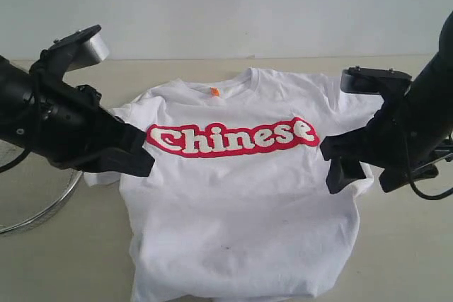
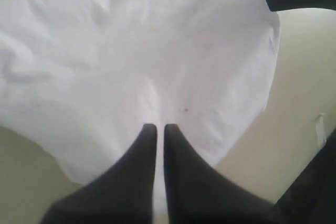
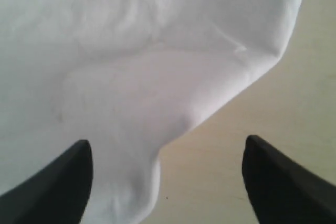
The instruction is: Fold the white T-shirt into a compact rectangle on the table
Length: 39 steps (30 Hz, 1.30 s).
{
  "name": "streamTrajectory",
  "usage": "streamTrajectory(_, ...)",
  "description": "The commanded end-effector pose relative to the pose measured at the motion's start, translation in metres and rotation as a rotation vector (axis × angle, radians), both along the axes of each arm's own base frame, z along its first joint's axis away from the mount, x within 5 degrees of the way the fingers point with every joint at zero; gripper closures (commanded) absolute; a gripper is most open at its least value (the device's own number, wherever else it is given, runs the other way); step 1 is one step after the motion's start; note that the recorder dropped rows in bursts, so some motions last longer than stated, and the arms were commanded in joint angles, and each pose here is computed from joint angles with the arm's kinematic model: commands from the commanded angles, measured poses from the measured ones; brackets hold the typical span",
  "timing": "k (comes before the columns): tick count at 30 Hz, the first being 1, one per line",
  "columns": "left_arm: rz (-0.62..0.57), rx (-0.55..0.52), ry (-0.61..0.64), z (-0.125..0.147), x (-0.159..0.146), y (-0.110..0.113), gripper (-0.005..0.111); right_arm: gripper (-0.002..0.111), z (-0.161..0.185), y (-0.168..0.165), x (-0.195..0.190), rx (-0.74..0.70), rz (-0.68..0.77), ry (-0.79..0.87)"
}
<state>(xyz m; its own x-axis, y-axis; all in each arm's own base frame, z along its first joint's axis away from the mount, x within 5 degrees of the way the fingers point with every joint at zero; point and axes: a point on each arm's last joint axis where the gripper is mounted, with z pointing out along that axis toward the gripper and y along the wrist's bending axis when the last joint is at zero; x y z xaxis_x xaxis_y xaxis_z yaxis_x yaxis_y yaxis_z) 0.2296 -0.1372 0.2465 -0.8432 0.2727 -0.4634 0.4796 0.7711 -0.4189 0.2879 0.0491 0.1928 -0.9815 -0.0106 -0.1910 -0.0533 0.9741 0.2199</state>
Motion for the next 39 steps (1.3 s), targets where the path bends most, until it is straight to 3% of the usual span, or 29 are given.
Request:
streamTrajectory(1, 0.007, -0.032, 0.022, 0.004, -0.002, -0.003, 0.102, 0.053, 0.002, -0.003, -0.002, -0.017, 0.007, 0.012)
streamTrajectory(5, -0.043, -0.049, 0.064, 0.004, -0.007, -0.005, 0.102, 0.071, 0.001, -0.013, 0.002, -0.078, -0.065, -0.007)
streamTrajectory(13, -0.04, -0.049, 0.06, 0.004, -0.007, -0.005, 0.102, 0.069, -0.002, -0.054, 0.009, -0.045, -0.256, -0.028)
streamTrajectory(18, -0.113, -0.063, 0.114, -0.006, -0.008, -0.013, 0.102, 0.069, -0.018, -0.04, 0.011, 0.096, -0.157, 0.055)
streamTrajectory(22, -0.233, -0.08, 0.171, -0.014, -0.02, -0.033, 0.102, 0.069, -0.024, -0.044, 0.006, 0.038, -0.112, 0.114)
streamTrajectory(29, -0.254, -0.011, 0.151, -0.048, -0.021, -0.068, 0.102, 0.069, -0.039, -0.041, -0.011, 0.035, -0.123, 0.201)
streamTrajectory(35, -0.261, 0.075, 0.208, -0.083, -0.014, -0.073, 0.102, 0.069, -0.048, -0.015, -0.021, 0.085, -0.071, 0.198)
streamTrajectory(39, -0.256, 0.109, 0.182, -0.087, -0.011, -0.071, 0.102, 0.069, -0.041, 0.015, -0.014, 0.13, -0.006, 0.138)
